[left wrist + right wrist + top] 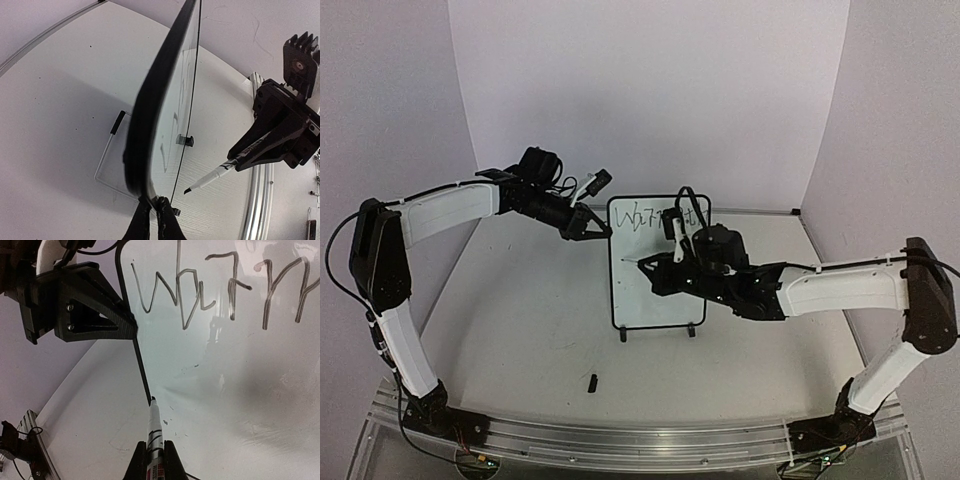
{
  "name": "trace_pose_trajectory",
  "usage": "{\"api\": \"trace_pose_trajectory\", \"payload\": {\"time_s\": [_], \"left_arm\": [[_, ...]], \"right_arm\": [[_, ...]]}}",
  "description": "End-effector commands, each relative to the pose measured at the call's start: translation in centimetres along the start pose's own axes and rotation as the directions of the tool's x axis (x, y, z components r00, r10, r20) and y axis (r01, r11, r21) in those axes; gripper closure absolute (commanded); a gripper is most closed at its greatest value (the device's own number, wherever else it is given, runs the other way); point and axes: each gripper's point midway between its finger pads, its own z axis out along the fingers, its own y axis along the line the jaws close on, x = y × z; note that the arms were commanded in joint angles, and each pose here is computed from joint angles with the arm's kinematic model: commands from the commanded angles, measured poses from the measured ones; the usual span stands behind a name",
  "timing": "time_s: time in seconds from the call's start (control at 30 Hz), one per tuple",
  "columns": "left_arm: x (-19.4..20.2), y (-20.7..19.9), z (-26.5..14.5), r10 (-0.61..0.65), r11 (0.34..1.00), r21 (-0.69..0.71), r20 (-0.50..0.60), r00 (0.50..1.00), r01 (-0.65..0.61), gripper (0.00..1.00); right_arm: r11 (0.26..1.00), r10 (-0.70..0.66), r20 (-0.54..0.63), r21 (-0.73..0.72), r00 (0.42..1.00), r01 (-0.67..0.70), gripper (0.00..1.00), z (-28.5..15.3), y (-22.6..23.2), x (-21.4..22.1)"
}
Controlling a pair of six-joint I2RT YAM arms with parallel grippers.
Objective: Write a sentence on the whiteboard
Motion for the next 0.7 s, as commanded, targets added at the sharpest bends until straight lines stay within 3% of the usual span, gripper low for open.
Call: {"api": "trace_pose_trajectory", "payload": {"time_s": [0.0, 0.67], "left_arm": [[1.5, 0.1, -0.1, 0.025, 0.999, -0.041, -0.056, 0.998, -0.027, 1.0], [1.4, 0.1, -0.2, 0.031, 0.998, -0.049, -0.055, 0.998, -0.034, 1.0]], "right_arm": [[1.0, 0.022, 0.105, 0.015, 0.994, -0.024, 1.0, 1.2, 0.8, -3.2], [0.992, 0.064, 0.079, 0.1, 0.995, -0.072, 1.0, 2.5, -1.2, -1.3]]}}
